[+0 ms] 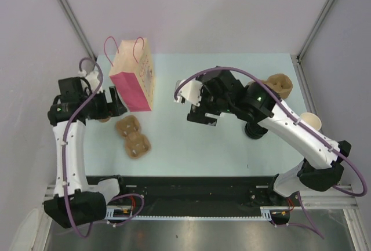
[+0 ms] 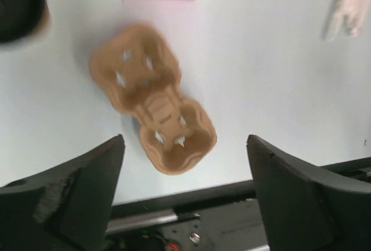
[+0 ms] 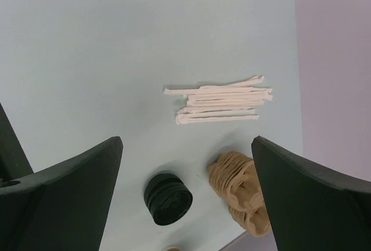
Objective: Pack the takeout coffee
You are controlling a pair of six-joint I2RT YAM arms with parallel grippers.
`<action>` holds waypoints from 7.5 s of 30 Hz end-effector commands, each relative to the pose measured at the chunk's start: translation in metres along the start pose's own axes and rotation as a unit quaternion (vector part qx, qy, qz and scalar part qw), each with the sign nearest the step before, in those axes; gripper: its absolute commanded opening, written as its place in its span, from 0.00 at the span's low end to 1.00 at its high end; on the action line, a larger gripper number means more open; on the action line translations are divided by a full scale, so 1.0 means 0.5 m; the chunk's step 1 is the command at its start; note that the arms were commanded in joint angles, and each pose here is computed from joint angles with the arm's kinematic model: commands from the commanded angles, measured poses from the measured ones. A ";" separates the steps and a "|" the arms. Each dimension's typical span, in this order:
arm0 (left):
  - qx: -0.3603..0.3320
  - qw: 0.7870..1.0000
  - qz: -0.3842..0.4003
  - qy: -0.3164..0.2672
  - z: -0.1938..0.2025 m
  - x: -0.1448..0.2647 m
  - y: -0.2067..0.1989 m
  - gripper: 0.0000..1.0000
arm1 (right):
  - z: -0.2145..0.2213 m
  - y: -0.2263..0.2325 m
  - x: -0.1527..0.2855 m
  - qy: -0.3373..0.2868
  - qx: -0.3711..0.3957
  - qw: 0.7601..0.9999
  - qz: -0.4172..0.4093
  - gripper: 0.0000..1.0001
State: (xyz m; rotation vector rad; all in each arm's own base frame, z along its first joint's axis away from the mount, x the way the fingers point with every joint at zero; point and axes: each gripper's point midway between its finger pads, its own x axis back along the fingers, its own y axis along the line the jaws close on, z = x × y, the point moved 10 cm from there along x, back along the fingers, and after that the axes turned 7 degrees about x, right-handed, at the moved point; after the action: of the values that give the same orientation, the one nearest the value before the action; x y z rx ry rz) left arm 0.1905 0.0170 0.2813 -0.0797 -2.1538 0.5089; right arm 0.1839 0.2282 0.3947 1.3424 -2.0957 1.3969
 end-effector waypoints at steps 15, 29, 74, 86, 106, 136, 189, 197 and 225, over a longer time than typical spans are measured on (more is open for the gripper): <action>-0.583 0.801 0.069 -0.117 -0.206 0.154 -0.129 0.99 | 0.121 -0.123 0.105 -0.054 -0.224 0.972 0.034 1.00; -0.666 0.740 0.054 -0.076 -0.293 -0.025 -0.101 0.95 | 0.220 -0.128 0.131 0.012 -0.284 0.957 0.066 1.00; -0.696 0.666 0.254 0.087 0.118 -0.003 -0.426 0.08 | 0.217 -0.219 0.140 -0.044 -0.343 0.934 0.089 1.00; -0.654 0.696 0.280 0.093 0.126 0.049 -0.454 0.25 | 0.179 -0.225 0.101 -0.061 -0.306 0.948 0.060 1.00; -0.472 0.782 0.321 -0.249 -0.056 0.359 -0.395 0.86 | 0.071 -0.326 -0.027 -0.170 -0.234 0.956 0.055 0.89; -0.218 0.971 0.097 -0.031 -0.117 0.034 0.007 0.99 | 0.040 -0.225 -0.285 -0.092 -0.152 0.979 -0.100 0.55; -0.475 0.863 0.099 0.141 -0.086 -0.324 0.159 0.56 | -0.020 -0.160 -0.126 -0.129 -0.114 0.979 -0.112 0.00; -0.471 0.861 0.110 0.154 -0.073 -0.338 0.163 0.43 | -0.019 -0.147 -0.081 -0.135 -0.115 0.978 -0.114 0.00; -0.431 0.877 0.142 0.157 -0.068 -0.334 0.144 0.34 | 0.002 -0.093 0.016 -0.139 -0.135 0.968 -0.157 0.00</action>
State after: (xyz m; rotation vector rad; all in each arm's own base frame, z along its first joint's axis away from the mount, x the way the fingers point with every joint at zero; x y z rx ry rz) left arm 0.3033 0.0598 0.1405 -0.8868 -1.8732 -0.3640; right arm 0.2355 0.2291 0.4137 1.6989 -2.0085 0.8368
